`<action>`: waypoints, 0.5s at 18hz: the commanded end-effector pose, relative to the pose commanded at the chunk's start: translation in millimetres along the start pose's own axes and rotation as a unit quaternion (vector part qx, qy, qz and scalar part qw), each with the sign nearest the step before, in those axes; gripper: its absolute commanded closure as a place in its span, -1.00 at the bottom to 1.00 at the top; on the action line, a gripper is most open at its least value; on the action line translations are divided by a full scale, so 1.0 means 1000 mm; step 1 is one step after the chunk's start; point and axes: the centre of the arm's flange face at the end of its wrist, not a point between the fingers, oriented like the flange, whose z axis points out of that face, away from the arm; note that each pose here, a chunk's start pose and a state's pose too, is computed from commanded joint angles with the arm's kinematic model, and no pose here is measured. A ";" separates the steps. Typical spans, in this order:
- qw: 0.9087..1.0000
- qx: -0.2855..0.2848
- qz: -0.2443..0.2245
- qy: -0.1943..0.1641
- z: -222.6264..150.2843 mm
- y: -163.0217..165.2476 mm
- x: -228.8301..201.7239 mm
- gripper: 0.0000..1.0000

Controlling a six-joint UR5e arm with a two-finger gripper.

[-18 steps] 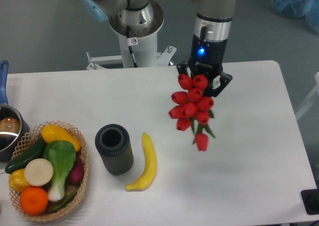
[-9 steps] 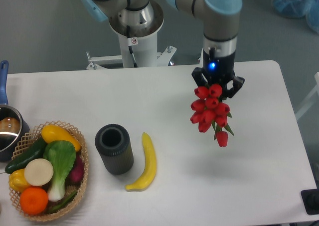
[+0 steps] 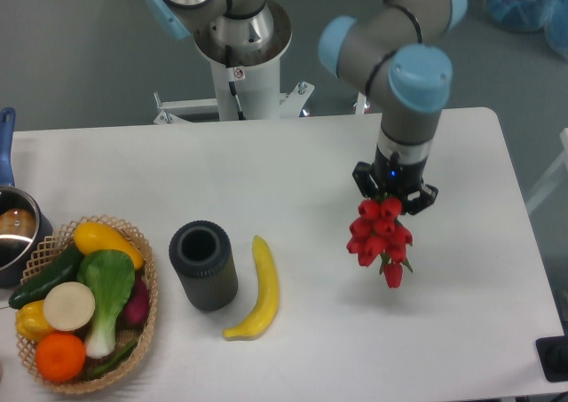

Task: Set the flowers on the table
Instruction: 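Carry the red tulips away from the banana and lower toward the table, then lay the tulips on the table and open the gripper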

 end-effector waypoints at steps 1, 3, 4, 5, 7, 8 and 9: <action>1.000 -0.002 0.000 0.004 0.006 -0.001 -0.001 0.30; 1.000 -0.005 -0.002 0.010 0.017 -0.001 -0.005 0.30; 1.000 -0.006 -0.001 0.013 0.022 -0.001 -0.007 0.30; 1.000 -0.006 -0.002 0.014 0.026 -0.001 -0.010 0.30; 1.000 -0.006 -0.003 0.020 0.038 -0.001 -0.014 0.30; 1.000 -0.001 -0.003 0.020 0.041 -0.004 -0.016 0.30; 1.000 0.003 -0.002 0.019 0.040 -0.006 -0.018 0.29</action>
